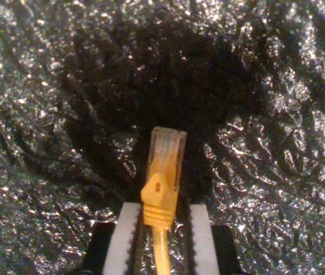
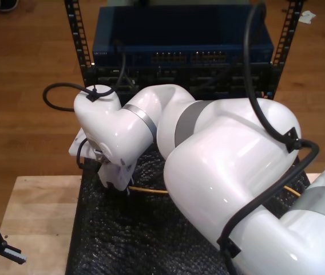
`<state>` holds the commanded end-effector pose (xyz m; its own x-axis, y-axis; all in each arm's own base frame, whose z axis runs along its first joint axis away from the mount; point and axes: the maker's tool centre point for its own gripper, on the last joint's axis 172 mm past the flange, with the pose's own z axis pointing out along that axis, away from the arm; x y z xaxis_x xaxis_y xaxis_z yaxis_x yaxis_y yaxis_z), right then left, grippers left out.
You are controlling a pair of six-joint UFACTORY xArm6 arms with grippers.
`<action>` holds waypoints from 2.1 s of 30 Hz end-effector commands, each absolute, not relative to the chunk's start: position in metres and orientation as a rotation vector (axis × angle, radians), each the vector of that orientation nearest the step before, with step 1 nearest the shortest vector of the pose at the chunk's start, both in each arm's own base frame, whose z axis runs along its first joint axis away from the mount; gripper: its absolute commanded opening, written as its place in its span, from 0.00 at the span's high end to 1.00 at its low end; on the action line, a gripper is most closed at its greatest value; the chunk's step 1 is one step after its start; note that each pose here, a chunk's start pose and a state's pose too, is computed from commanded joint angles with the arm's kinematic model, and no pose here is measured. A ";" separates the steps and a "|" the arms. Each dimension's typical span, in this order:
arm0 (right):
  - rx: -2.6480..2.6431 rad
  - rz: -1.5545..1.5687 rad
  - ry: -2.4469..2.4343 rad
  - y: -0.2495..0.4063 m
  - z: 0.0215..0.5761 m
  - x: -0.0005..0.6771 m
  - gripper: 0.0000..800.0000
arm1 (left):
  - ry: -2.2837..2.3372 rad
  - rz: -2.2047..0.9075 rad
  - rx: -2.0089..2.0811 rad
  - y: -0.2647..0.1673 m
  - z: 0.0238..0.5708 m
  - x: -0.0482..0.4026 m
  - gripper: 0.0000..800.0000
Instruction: Grab the cable and plug it in
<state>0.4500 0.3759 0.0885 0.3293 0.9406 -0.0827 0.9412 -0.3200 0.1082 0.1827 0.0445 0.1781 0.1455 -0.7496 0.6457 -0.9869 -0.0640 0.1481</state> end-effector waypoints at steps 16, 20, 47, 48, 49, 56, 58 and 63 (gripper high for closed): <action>2.446 -0.004 1.746 0.379 0.086 0.452 0.81 | -1.655 0.549 1.868 0.044 0.178 0.183 0.00; 2.445 -0.011 1.745 0.378 0.083 0.453 0.94 | -1.657 0.549 1.868 0.044 0.178 0.183 0.00; 2.165 0.000 2.213 0.380 0.162 0.448 1.00 | -1.655 0.549 1.865 0.044 0.180 0.183 0.00; 2.164 -0.011 2.242 0.379 0.168 0.443 1.00 | -1.656 0.552 1.864 0.044 0.180 0.183 0.00; 2.167 -0.017 2.273 0.379 0.175 0.437 1.00 | -1.655 0.552 1.863 0.044 0.180 0.183 0.00; 2.180 -0.058 2.323 0.349 0.203 0.427 1.00 | -1.654 0.554 1.855 0.042 0.182 0.183 0.00; 2.174 -0.040 2.327 0.339 0.215 0.427 0.99 | -1.645 0.569 1.846 0.039 0.185 0.184 0.00; 2.211 -0.012 2.351 0.311 0.231 0.414 0.99 | -1.633 0.610 1.820 0.031 0.196 0.189 0.00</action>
<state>0.4136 0.3108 0.2311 -0.0595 0.9966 0.0577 0.9959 0.0632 -0.0642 0.1890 0.0314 0.1964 0.1329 -0.7074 0.6942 -0.9893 -0.0518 0.1365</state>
